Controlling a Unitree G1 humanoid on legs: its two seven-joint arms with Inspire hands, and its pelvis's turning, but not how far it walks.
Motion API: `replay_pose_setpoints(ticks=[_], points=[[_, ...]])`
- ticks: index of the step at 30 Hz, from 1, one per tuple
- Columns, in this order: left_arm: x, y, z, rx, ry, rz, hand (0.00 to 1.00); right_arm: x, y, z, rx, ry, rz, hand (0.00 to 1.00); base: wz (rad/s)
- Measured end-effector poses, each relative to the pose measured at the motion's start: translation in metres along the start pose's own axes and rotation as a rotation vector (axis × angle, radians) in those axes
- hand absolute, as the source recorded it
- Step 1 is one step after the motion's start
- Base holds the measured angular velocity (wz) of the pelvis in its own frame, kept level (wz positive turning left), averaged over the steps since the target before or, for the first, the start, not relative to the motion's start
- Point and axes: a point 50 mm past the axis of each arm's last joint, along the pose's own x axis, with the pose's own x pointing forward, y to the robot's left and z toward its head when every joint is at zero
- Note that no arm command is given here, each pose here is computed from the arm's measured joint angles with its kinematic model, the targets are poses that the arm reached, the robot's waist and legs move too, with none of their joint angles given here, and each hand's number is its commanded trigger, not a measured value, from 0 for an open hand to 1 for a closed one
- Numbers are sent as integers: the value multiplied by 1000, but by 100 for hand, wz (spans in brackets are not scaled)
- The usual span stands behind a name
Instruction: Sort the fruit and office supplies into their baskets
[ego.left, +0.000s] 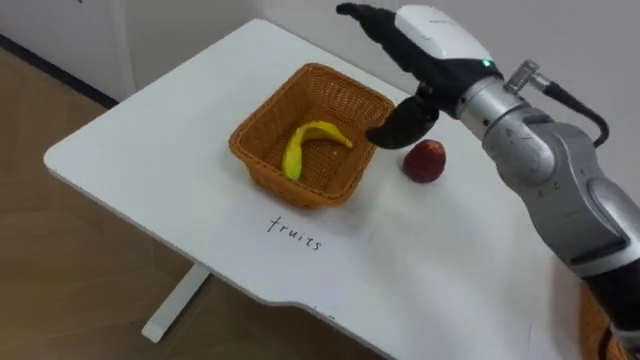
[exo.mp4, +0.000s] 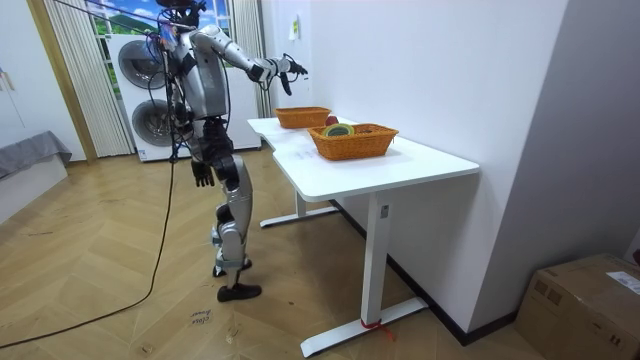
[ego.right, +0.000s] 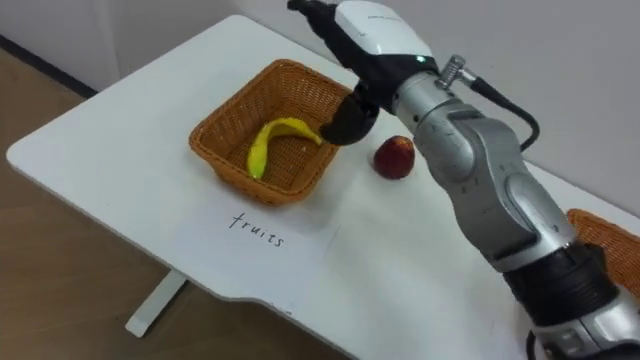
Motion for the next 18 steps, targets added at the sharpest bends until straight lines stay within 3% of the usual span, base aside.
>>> replay_pose_setpoints(ticks=[4,10,18], points=[[-2,-7,12,-25,-38,-8,0,-11,-6,-7,67,31,-141,0,-8],[-7,-25,25,-96,-63,-37,0,-18,-4,-7,154,32,-214,0,-18],[-8,-28,30,-110,-78,-39,0,-21,-16,-13,239,58,-359,0,1]])
